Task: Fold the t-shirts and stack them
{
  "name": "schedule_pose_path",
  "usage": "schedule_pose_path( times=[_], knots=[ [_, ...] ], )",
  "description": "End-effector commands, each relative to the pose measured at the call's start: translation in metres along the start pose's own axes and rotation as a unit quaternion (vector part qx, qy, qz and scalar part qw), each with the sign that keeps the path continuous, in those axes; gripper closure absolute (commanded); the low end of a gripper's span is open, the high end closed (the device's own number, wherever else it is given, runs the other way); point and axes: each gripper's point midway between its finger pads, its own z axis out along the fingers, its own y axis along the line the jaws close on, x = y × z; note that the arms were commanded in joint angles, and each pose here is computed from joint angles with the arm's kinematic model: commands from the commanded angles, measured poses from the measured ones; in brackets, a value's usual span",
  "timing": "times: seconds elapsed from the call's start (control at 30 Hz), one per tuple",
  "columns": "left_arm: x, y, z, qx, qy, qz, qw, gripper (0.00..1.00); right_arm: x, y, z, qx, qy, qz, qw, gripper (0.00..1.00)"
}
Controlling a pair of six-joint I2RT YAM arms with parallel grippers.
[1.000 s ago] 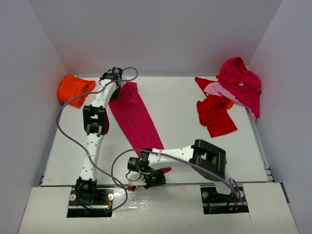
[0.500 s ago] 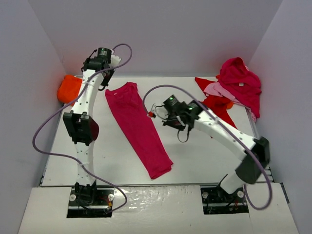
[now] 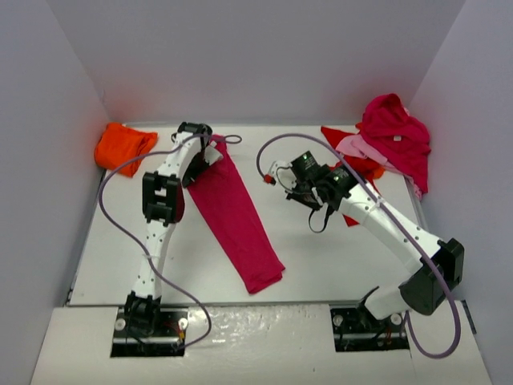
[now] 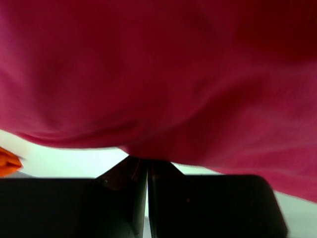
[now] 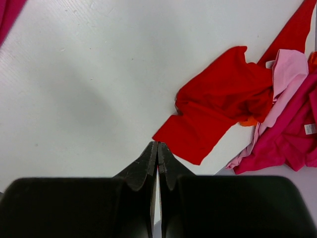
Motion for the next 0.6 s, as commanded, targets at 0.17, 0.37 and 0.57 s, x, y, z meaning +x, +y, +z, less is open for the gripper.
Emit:
schedule_pose_path(
  times=[0.17,0.37,0.57],
  knots=[
    [-0.018,0.031,0.009,-0.104,0.020,0.033,0.994,1.00,-0.012,0.004,0.005,-0.017,-0.017,0.003,1.000,1.00],
    [-0.081,0.068,-0.001,-0.270,-0.056,0.010,0.961,0.99,-0.004,0.018,0.021,-0.043,0.003,0.000,0.999,1.00],
    [-0.142,0.076,-0.035,-0.348,-0.172,-0.034,0.921,0.78,-0.001,0.051,0.045,-0.118,0.015,-0.013,0.993,1.00]
  ],
)
